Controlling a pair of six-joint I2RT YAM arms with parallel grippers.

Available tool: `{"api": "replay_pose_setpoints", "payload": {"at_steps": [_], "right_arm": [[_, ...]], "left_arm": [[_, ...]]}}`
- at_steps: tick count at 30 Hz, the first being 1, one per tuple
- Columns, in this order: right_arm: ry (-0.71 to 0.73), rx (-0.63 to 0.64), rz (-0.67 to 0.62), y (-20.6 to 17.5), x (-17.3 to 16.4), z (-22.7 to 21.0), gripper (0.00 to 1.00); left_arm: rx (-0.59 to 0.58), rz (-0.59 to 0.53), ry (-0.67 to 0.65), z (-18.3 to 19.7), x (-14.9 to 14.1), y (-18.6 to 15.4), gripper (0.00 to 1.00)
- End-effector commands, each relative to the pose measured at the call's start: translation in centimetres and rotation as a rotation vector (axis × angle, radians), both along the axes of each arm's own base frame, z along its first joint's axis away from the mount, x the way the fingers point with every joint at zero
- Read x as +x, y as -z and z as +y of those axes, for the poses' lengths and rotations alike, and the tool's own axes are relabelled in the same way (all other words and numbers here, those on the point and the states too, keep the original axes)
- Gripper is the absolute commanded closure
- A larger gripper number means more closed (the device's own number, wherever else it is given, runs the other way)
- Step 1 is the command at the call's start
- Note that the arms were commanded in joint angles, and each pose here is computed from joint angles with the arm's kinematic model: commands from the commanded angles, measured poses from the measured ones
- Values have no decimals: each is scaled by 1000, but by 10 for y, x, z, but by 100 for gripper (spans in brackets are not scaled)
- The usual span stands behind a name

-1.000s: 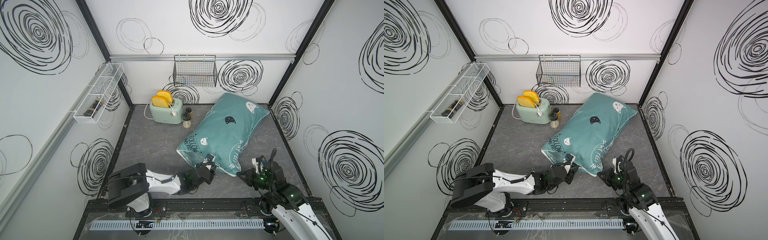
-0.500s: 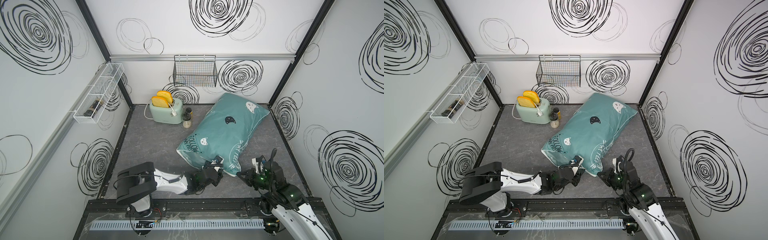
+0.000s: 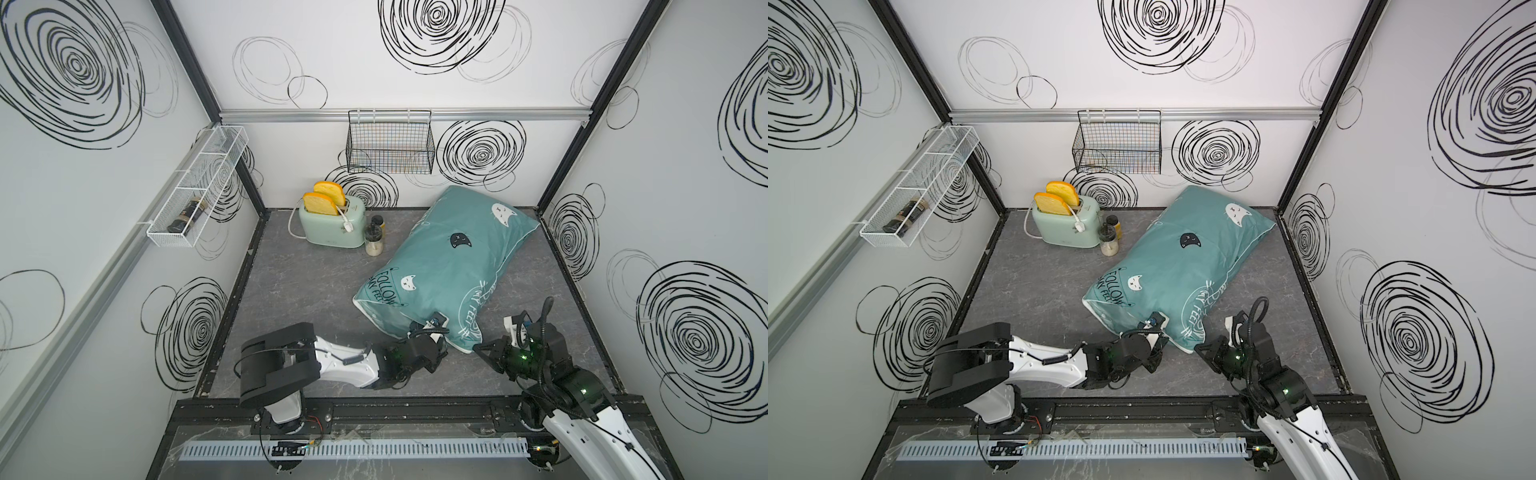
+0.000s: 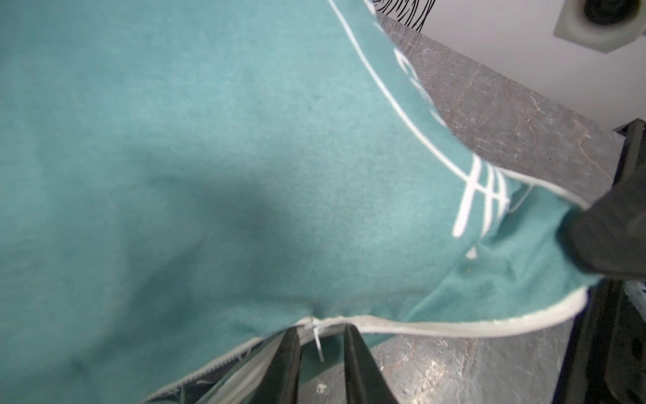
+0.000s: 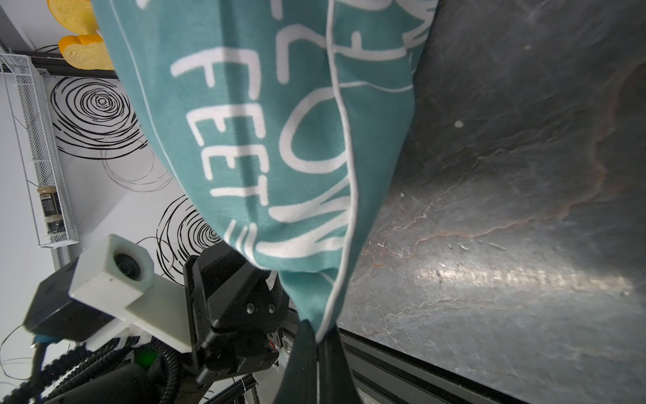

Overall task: Zip up pillowcases
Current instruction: Zip the zipper on the pillowcase.

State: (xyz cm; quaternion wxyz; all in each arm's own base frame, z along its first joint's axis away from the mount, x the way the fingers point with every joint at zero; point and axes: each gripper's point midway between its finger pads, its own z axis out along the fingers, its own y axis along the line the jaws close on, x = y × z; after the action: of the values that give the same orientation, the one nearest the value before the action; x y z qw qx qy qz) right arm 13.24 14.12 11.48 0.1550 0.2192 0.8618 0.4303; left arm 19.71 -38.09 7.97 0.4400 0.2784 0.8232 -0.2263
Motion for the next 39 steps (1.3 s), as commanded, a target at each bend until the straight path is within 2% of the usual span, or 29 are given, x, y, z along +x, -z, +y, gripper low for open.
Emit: {"api": "replay_pose_setpoints", "payload": {"at_steps": [1, 14, 22, 26, 31, 39], "right_arm": [[1, 1, -9, 1, 1, 1, 100], [4, 1, -10, 1, 2, 0, 100], [10, -9, -7, 2, 1, -2, 100], [27, -26, -12, 1, 2, -6, 100], [52, -50, -19, -3, 3, -11, 100], [103, -101, -31, -11, 6, -23, 100]], "left_arm": [[-31, -5, -9, -7, 6, -5, 77], [-45, -9, -11, -8, 11, -7, 87], [-64, -10, -29, -2, 15, -13, 100], [-58, -9, -48, 5, 17, -13, 100], [-56, 17, -122, 27, 22, -9, 100], [-36, 81, -304, 91, 42, 7, 100]]}}
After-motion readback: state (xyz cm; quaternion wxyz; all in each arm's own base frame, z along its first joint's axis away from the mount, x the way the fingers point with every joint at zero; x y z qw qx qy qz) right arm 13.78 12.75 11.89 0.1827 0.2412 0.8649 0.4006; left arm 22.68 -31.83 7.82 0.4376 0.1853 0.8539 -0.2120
